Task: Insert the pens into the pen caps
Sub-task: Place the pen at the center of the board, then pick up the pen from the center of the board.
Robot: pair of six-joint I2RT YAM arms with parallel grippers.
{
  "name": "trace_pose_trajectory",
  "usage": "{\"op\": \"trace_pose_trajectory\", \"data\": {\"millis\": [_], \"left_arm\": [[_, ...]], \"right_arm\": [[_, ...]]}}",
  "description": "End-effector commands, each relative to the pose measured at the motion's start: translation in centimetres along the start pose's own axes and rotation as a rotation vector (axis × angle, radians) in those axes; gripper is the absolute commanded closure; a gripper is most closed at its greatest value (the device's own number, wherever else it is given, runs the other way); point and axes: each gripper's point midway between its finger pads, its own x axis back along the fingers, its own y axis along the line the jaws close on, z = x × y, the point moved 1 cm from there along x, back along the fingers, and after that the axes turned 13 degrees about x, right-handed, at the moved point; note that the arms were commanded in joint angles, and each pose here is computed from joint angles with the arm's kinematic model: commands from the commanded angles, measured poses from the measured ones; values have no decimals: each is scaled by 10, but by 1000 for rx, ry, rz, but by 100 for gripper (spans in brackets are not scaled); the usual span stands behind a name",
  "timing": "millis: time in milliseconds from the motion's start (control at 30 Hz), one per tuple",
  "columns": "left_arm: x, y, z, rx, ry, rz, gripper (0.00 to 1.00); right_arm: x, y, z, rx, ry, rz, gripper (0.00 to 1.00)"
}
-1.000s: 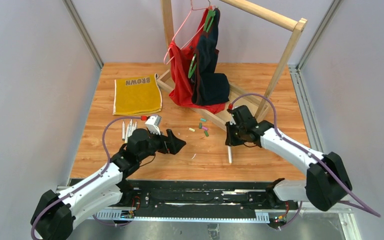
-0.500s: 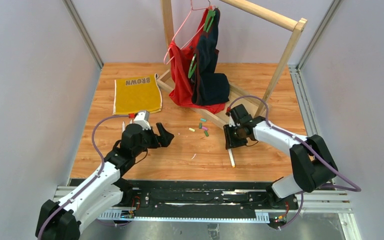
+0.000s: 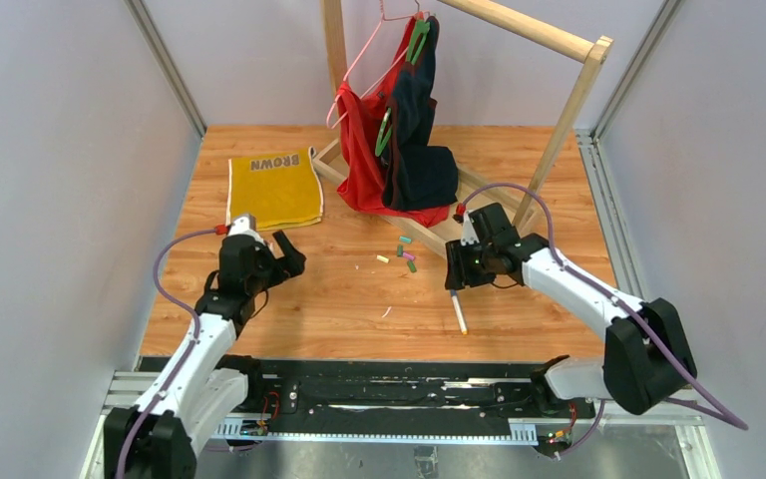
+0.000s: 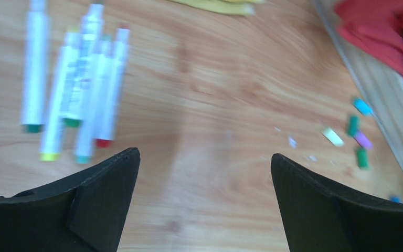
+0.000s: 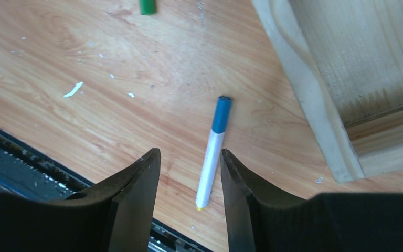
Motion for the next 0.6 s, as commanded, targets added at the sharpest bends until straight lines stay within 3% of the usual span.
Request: {"op": "trace_pose_trajectory", "data": {"millis": [0,300,400,567], "left_arm": [[-5,44,-20,96,-51,-184,0],[-2,90,-32,106,-124,-404,17],[-3,99,-31,107,-120,-444,27],[-11,105,-29,111,-88,-476,33]], "right_arm": [[17,10,-15,22,-76,-63,54],[35,23,-27,30,-189,-119,58],[39,27,-33,51,-233,-138,58],[43,33,-36,69,-273,-174,59]]}}
